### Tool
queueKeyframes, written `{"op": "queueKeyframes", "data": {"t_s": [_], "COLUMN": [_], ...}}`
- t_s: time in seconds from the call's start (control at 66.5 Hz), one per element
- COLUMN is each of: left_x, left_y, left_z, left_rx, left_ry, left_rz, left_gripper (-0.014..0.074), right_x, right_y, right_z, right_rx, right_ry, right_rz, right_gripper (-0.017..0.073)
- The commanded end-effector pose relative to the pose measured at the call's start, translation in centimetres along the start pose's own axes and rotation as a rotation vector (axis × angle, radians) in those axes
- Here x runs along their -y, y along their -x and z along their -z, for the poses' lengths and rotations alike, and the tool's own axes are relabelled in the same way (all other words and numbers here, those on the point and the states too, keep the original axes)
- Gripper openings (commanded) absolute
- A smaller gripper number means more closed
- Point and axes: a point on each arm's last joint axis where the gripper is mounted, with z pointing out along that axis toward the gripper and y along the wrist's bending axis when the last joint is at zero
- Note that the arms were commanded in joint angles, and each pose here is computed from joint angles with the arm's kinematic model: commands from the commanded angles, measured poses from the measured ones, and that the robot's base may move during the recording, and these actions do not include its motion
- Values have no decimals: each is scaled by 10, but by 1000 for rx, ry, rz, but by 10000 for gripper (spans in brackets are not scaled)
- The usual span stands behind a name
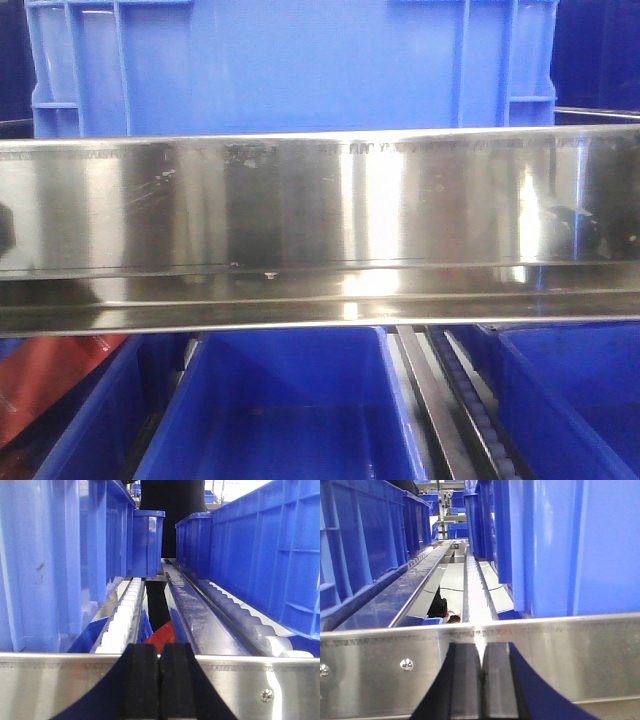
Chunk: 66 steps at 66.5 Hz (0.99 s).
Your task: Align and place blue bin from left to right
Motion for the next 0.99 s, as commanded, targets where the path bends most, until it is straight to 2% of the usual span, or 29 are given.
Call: {"op": "queueKeyframes", "data": {"t_s": [0.0,0.977], "left_x": [0,0], "left_y": [2,2], "left_z": [1,1], "left_rx": [26,26], "left_ry": [5,5], "left_rz": [1,1], "left_gripper": [-111,-111], "right_x": [0,0], "right_y": [1,1], "right_z": [0,0], "right_rx": [18,18], "right_ry": [-5,-5], "right_rz": [10,10], "right_gripper": [-67,-67]}}
